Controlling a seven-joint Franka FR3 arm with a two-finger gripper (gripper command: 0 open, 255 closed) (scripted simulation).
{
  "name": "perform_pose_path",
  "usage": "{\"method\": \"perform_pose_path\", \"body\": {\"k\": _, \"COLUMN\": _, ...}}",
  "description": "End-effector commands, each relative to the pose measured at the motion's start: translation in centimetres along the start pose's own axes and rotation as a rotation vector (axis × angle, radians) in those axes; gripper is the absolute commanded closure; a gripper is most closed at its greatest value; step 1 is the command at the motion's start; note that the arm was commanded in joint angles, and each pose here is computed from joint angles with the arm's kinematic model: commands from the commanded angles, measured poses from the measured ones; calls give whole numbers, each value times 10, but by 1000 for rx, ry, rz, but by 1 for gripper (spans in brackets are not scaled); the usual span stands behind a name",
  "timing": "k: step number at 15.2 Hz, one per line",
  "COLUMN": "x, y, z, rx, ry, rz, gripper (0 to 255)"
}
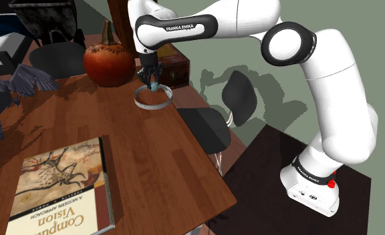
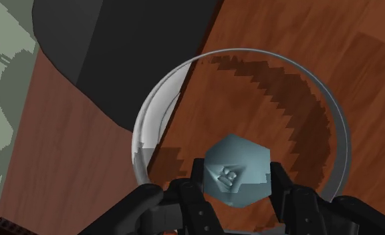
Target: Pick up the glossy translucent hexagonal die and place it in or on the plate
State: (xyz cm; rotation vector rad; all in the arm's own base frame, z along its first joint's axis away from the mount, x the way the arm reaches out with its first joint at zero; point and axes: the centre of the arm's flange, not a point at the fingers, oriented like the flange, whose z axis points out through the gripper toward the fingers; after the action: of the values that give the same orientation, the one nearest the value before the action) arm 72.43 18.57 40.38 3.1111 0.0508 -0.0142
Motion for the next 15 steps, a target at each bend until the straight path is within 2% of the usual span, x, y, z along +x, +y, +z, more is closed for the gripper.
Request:
{"method": "perform_pose_path", "body": {"k": 1, "x": 0, "y": 0, "z": 11, "rx": 0, "ry": 1, "rz": 0, "gripper": 255}}
{"method": "perform_pose_path", "body": {"k": 10, "x": 0, "y": 0, "z": 17, "rx": 0, "ry": 1, "rz": 0, "gripper": 255}}
{"method": "perform_pose_path", "body": {"k": 11, "x": 0, "y": 0, "z": 17, "rx": 0, "ry": 1, "rz": 0, "gripper": 0}}
{"method": "perform_pose_path", "body": {"k": 15, "x": 0, "y": 0, "z": 17, "rx": 0, "ry": 1, "rz": 0, "gripper": 0}}
